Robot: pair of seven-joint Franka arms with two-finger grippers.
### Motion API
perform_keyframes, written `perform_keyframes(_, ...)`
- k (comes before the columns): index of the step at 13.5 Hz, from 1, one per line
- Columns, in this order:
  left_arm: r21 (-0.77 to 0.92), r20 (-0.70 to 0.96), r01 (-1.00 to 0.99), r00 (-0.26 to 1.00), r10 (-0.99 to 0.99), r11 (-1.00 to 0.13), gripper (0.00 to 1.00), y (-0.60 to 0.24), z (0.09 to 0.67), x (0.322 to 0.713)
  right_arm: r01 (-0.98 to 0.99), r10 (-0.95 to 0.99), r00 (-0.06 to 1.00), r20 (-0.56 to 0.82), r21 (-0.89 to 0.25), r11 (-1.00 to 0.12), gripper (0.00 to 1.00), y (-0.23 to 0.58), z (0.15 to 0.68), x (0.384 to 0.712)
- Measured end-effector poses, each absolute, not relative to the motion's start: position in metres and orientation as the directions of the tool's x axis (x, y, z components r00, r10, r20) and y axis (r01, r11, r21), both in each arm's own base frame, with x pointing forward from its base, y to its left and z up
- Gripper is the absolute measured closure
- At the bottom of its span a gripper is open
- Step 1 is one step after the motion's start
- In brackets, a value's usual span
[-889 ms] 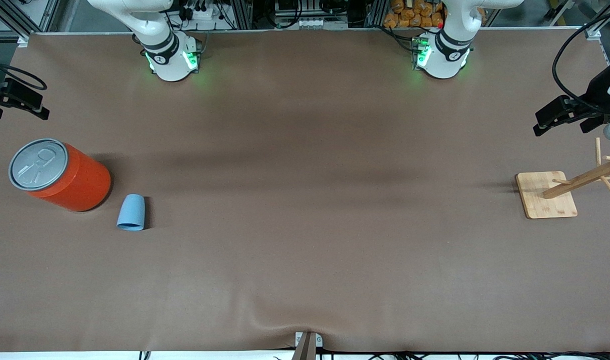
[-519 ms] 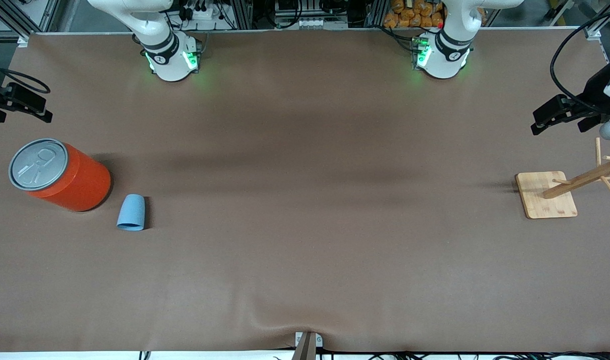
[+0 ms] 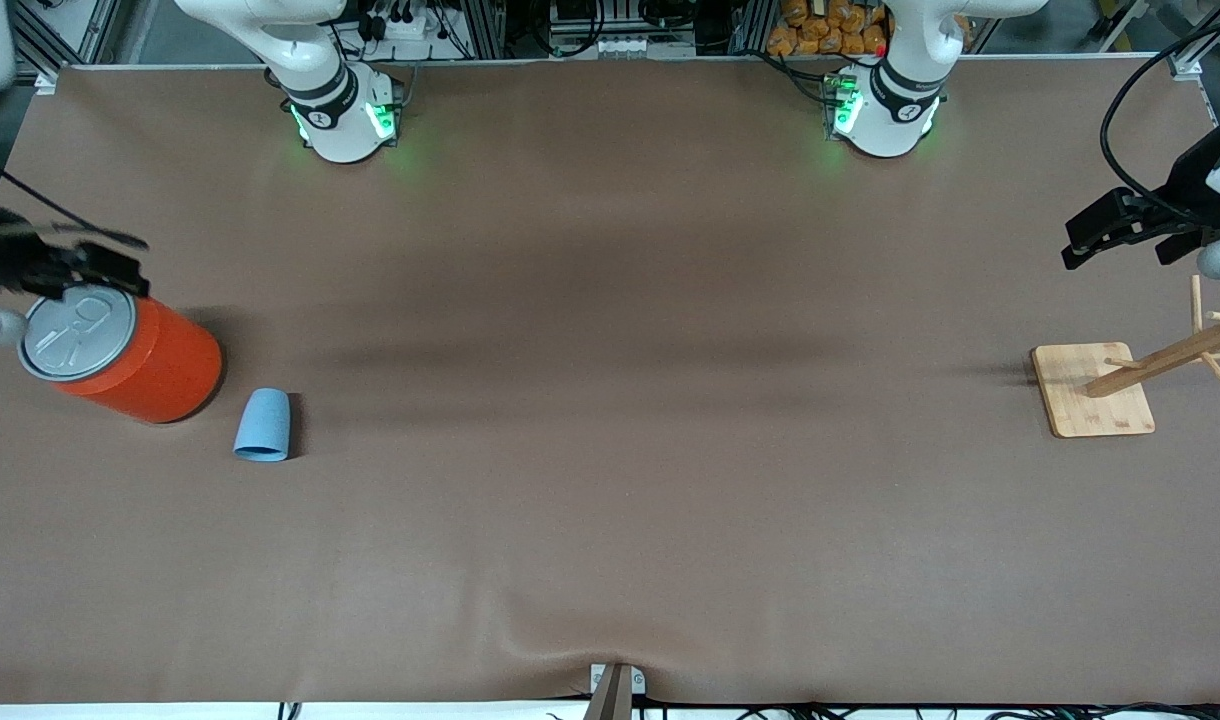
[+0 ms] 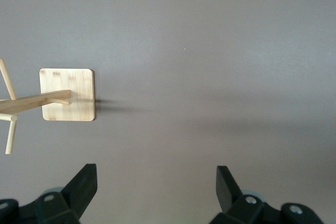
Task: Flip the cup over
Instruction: 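Reach the right gripper down to the lying blue cup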
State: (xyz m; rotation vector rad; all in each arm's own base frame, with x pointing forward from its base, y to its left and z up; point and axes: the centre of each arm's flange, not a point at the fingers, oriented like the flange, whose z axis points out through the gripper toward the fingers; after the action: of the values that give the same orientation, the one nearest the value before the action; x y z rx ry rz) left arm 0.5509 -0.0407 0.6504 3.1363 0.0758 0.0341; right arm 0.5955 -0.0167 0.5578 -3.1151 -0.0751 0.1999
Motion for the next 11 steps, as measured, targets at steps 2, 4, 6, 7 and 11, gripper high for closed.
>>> perform_keyframes(2,0.005,0.022,0.048,0.999,0.048,-0.999,0.00,-0.041,0.651,0.551,0.075,0.077,0.989,-0.126,-0.024,-0.997,0.00,-0.013,0.515,0.605)
perform_keyframes(4,0.005,0.022,0.048,0.999,0.048,-0.999,0.00,-0.041,0.651,0.551,0.088,0.091,0.986,-0.137,-0.025,-0.996,0.00,-0.006,0.477,0.605)
perform_keyframes(6,0.005,0.022,0.048,0.999,0.048,-0.999,0.00,-0.041,0.651,0.551,0.094,0.096,0.986,-0.137,-0.024,-0.995,0.00,-0.002,0.430,0.600)
perform_keyframes(7,0.005,0.022,0.048,0.999,0.048,-0.999,0.00,-0.041,0.651,0.551,0.093,0.096,0.987,-0.132,-0.022,-0.995,0.00,-0.002,0.405,0.595)
perform_keyframes(11,0.005,0.022,0.048,0.999,0.048,-0.999,0.00,-0.041,0.651,0.551,0.089,0.089,0.990,-0.108,-0.011,-0.996,0.00,-0.008,0.318,0.574)
